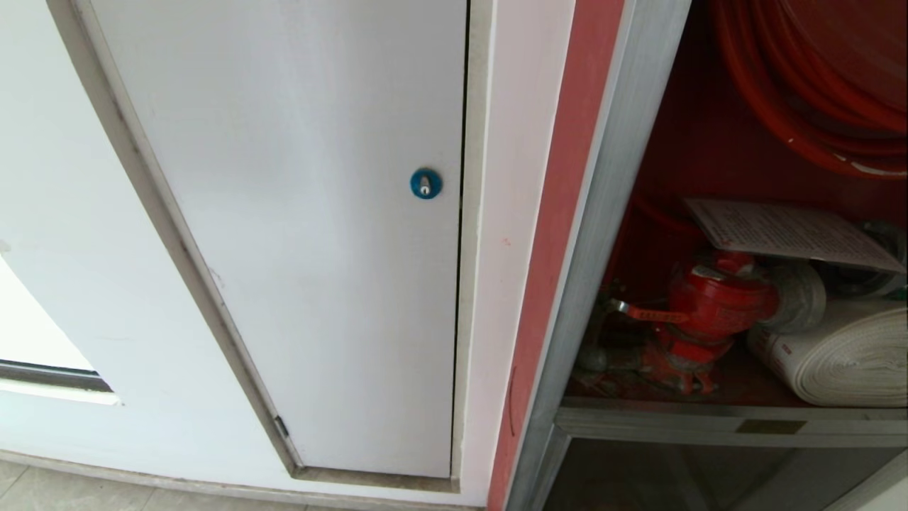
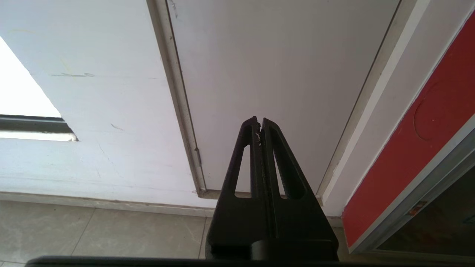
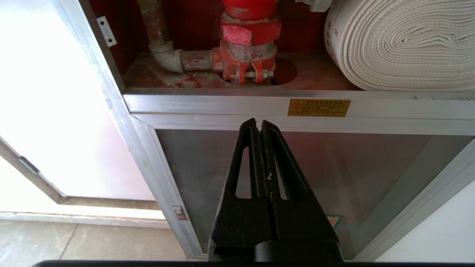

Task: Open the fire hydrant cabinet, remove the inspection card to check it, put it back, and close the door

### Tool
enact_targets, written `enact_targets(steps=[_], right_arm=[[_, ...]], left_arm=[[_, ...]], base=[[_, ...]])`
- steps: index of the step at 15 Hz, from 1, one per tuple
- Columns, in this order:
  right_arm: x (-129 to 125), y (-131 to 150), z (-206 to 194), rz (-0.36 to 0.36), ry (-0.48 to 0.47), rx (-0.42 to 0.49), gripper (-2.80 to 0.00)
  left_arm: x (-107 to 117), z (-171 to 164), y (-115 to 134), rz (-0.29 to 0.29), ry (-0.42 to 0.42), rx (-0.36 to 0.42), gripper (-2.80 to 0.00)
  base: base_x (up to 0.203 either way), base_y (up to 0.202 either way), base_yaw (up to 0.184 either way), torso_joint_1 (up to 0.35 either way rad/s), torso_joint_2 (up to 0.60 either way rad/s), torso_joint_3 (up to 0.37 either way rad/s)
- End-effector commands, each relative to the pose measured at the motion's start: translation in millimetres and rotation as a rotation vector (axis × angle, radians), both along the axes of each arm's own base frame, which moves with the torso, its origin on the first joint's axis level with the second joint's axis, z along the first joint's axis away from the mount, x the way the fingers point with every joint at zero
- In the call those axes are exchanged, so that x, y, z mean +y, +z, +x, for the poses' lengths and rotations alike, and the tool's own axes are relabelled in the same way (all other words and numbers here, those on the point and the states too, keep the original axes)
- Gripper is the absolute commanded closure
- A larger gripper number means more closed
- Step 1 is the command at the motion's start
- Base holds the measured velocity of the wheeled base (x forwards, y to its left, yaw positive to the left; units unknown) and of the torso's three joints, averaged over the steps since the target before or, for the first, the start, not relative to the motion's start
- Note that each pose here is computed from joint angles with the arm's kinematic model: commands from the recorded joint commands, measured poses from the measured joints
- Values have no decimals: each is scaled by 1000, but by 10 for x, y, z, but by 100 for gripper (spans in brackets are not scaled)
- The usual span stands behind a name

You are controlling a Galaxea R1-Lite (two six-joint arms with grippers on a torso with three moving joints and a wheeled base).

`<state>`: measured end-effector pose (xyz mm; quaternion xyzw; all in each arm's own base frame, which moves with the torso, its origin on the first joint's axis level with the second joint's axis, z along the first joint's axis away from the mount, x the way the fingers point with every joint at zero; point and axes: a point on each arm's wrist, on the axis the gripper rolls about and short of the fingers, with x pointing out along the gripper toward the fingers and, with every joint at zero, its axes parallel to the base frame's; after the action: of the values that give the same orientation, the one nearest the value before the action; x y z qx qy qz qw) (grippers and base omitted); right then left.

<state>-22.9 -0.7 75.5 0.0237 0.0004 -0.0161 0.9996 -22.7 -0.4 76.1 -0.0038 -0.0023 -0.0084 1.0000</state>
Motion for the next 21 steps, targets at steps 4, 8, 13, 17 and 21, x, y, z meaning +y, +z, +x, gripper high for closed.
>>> enact_targets(steps=[4,8,13,17,21], right_arm=[[0,1,0,1,0,0,0],[0,1,0,3,0,0,0],[0,1,0,5,0,0,0],[0,1,0,8,0,0,0],[0,-1,0,2,0,2,0]], left_arm=[[0,0,0,-1,0,0,0],[0,0,0,0,0,0,0],[0,1,-3,0,0,1,0],[0,0,0,0,0,0,0],[0,0,0,0,0,0,0]], base=[[0,0,0,0,0,0],[0,0,0,0,0,0],[0,0,0,0,0,0],[0,0,0,0,0,0],[0,0,0,0,0,0]])
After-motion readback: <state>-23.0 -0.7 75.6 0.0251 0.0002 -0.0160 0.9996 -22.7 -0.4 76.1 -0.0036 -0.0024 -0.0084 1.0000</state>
